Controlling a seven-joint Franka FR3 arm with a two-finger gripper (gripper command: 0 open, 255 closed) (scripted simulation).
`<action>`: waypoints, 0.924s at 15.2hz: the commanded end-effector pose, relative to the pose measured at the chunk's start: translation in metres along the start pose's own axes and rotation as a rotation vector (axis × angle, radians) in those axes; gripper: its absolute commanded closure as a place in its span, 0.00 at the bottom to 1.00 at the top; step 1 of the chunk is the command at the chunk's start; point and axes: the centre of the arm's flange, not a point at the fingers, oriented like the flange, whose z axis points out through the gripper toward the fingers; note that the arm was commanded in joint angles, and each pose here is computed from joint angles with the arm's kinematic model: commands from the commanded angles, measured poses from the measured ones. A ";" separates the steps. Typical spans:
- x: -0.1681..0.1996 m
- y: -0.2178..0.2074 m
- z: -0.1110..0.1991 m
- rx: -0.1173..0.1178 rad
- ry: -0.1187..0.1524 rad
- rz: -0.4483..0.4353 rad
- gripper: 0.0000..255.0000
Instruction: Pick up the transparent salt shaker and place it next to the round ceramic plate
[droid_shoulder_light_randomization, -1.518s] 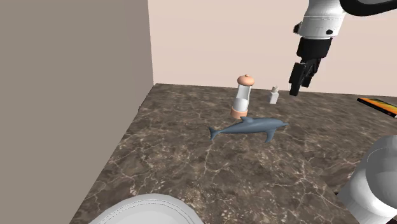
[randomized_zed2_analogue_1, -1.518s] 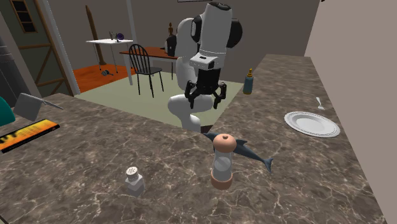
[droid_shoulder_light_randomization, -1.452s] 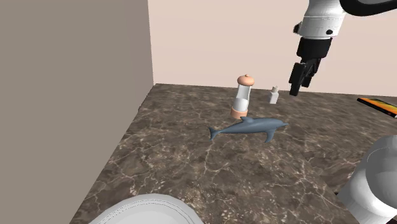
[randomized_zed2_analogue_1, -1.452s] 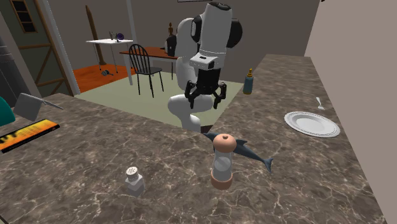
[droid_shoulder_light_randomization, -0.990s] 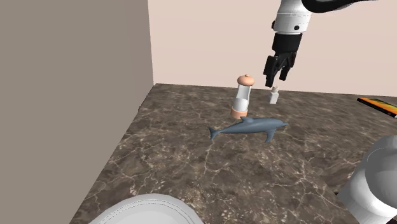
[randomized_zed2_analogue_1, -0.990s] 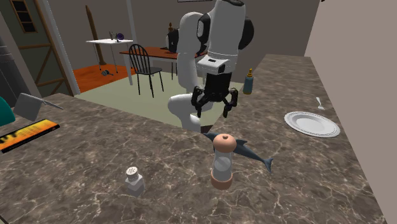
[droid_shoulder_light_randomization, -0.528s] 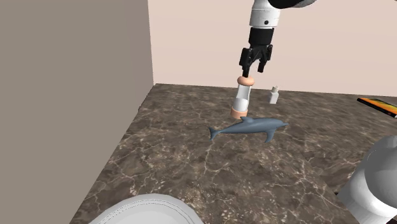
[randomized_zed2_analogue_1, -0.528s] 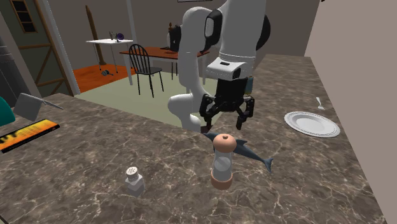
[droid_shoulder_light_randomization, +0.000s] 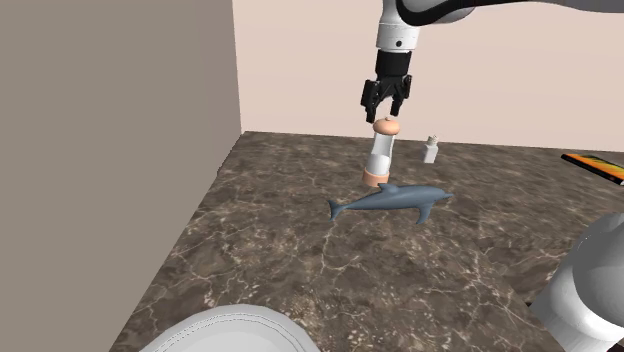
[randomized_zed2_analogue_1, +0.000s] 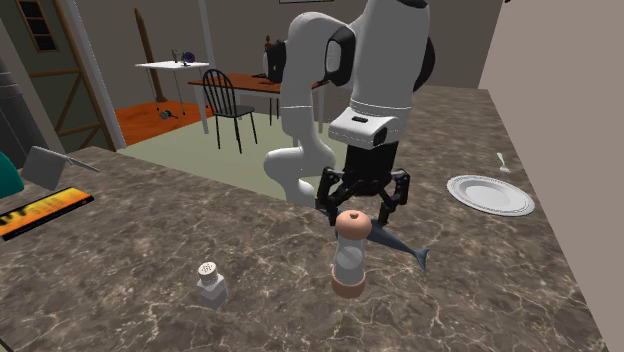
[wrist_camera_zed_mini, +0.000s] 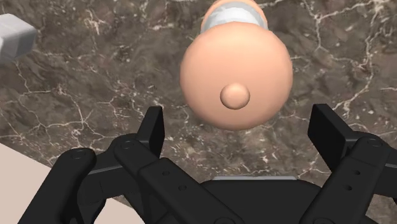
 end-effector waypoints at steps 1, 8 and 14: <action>-0.001 -0.001 0.011 0.000 0.001 0.000 0.00; -0.001 -0.001 0.019 0.000 0.001 0.000 0.00; -0.001 -0.001 0.019 0.000 0.001 0.000 1.00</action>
